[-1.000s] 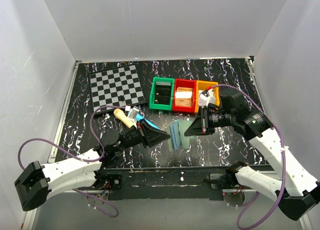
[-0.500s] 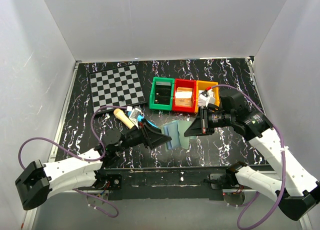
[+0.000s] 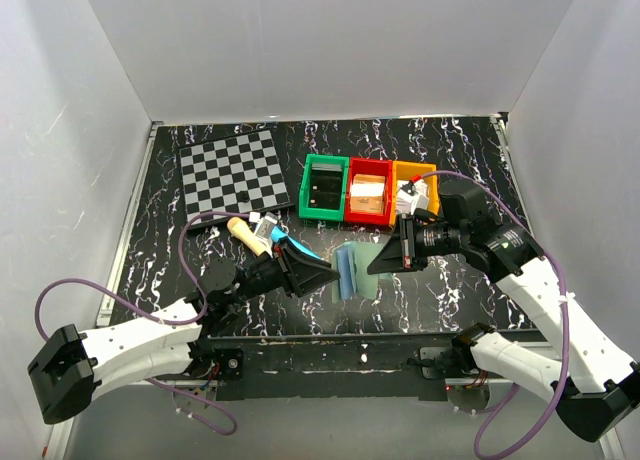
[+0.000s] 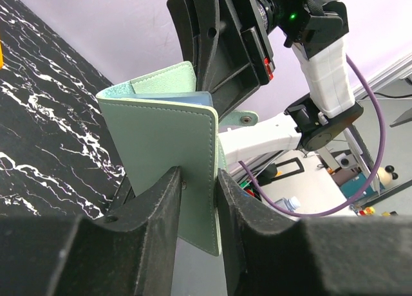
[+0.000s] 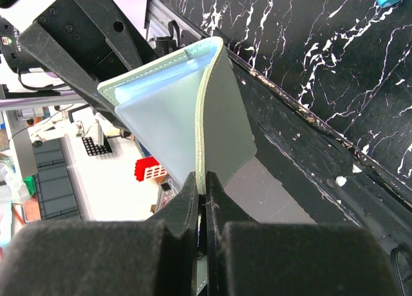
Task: Take the credit cards out of the card holder
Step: Open the card holder at the center of the board.
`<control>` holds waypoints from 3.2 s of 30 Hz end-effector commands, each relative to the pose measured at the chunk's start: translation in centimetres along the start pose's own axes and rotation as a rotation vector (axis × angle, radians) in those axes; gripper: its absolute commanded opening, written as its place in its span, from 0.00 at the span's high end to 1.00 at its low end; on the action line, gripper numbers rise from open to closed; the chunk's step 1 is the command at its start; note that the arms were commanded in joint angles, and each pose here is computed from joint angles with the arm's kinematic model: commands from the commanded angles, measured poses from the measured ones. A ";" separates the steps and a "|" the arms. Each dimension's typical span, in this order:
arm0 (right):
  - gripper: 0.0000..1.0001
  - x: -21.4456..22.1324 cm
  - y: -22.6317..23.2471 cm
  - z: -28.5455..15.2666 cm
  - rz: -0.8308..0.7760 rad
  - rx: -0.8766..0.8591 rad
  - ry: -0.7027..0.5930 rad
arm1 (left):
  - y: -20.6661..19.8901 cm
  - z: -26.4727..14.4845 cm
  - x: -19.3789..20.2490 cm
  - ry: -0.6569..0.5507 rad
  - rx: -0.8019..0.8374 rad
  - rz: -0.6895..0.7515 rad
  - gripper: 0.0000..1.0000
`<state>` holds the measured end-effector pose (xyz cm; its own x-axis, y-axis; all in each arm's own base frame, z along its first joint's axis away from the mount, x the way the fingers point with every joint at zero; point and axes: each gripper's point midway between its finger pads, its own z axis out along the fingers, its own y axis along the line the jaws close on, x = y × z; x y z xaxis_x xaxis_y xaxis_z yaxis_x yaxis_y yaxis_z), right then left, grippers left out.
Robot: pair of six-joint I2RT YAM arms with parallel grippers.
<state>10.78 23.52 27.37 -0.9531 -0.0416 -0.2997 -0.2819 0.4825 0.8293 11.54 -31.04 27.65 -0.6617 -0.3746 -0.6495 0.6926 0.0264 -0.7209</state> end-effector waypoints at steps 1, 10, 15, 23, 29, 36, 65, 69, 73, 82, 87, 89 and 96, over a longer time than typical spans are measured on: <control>0.99 -0.3 1.4 -0.4 -0.043 -0.058 -0.019 | -1.0 0.0 -0.2 -0.002 0.037 0.018 0.75; 0.99 -0.3 1.4 -0.6 -0.056 -0.053 -0.021 | -0.7 0.3 -0.2 0.007 0.023 0.024 1.00; 0.99 -0.3 0.7 -0.5 -0.065 -0.029 -0.034 | -1.5 0.2 -0.6 0.012 0.035 0.029 1.00; 0.56 -0.6 1.6 -0.8 -0.101 -0.064 -0.050 | -2.3 0.5 -1.1 0.022 0.035 0.018 1.00; 0.48 -0.7 1.7 -0.7 -0.108 -0.063 -0.047 | -2.8 1.4 -1.3 0.035 0.050 -0.003 1.00; 0.46 -0.6 1.9 -0.7 -0.117 -0.090 -0.053 | -2.9 1.7 -2.4 0.010 0.015 -0.015 1.00; 0.99 -0.3 1.5 -0.5 -0.055 -0.051 0.010 | -2.8 2.1 -1.6 0.066 -0.011 -0.012 0.36; 0.99 -0.3 1.3 -0.5 -0.044 -0.032 0.010 | -2.5 2.1 -1.5 0.075 -0.038 0.009 0.30; 0.99 -0.3 0.8 -0.4 -0.027 -0.005 0.019 | -2.6 2.2 -1.8 0.064 -0.043 0.036 0.25; 0.99 -0.5 0.3 -0.1 -0.014 0.014 0.017 | -1.6 3.3 -0.5 0.132 -0.112 0.096 0.26; 0.99 -0.4 -0.2 0.2 -0.001 0.026 0.025 | -1.5 3.8 -0.2 0.156 -0.151 0.149 0.26; 0.99 -0.5 -0.2 0.2 -0.002 0.025 0.024 | -1.4 4.0 0.2 0.176 -0.173 0.173 0.26; 0.99 -0.5 -0.2 0.2 0.000 0.030 0.023 | -0.7 4.1 0.4 0.180 -0.219 0.198 0.30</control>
<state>11.16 23.38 25.76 -0.9646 -0.0641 -0.2557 -0.2495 0.5359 0.8066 11.38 -35.03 28.55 -0.6089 -0.1767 -0.7734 0.7362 0.2374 -0.6338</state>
